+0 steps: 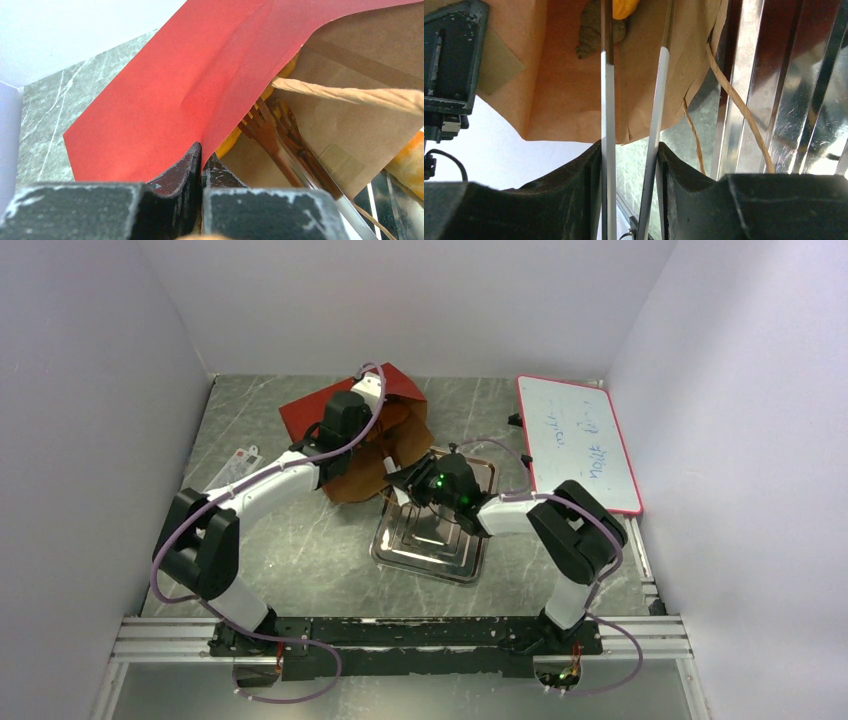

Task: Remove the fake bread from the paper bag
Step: Take out the fake bread from the paper bag.

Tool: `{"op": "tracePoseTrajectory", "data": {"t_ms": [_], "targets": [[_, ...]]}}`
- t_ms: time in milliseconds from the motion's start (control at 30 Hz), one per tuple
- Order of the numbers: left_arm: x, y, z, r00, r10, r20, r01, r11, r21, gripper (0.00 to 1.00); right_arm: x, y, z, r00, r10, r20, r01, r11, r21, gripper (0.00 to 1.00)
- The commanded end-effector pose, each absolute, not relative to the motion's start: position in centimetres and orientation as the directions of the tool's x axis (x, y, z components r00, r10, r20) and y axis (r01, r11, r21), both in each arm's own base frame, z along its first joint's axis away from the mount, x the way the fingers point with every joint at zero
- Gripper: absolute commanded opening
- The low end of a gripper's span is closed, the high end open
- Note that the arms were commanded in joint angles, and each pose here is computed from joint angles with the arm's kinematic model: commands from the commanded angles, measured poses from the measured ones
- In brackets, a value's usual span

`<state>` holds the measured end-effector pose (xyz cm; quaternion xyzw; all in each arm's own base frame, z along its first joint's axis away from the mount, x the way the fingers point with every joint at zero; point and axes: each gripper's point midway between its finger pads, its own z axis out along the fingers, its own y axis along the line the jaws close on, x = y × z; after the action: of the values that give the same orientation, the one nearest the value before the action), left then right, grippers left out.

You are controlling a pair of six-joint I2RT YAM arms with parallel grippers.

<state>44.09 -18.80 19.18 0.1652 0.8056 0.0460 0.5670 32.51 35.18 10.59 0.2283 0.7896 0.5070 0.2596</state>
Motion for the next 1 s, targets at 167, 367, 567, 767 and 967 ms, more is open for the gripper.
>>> {"op": "tracePoseTrajectory", "data": {"t_ms": [167, 367, 567, 767, 967], "targets": [[43.5, -19.1, 21.4, -0.243, 0.287, -0.926, 0.223, 0.946, 0.235, 0.07, 35.8, 36.0, 12.2, -0.738, 0.649, -0.185, 0.007, 0.281, 0.96, 0.43], [43.1, -19.6, 20.6, -0.25, 0.303, -0.919, 0.268, 0.934, 0.235, 0.07, 37.2, 36.4, 11.9, -0.741, 0.645, -0.188, -0.022, 0.256, 0.966, 0.46], [42.8, -19.6, 20.1, -0.266, 0.302, -0.915, 0.28, 0.933, 0.227, 0.07, 38.3, 36.4, 11.9, -0.735, 0.65, -0.193, -0.032, 0.251, 0.968, 0.46], [43.0, -19.3, 19.8, -0.286, 0.306, -0.908, 0.258, 0.937, 0.234, 0.07, 38.3, 36.1, 11.9, -0.734, 0.654, -0.182, -0.029, 0.237, 0.971, 0.21], [44.0, -18.7, 19.5, -0.325, 0.305, -0.895, 0.197, 0.948, 0.252, 0.07, 37.4, 35.2, 12.5, -0.729, 0.652, -0.206, -0.039, 0.262, 0.964, 0.0]]}}
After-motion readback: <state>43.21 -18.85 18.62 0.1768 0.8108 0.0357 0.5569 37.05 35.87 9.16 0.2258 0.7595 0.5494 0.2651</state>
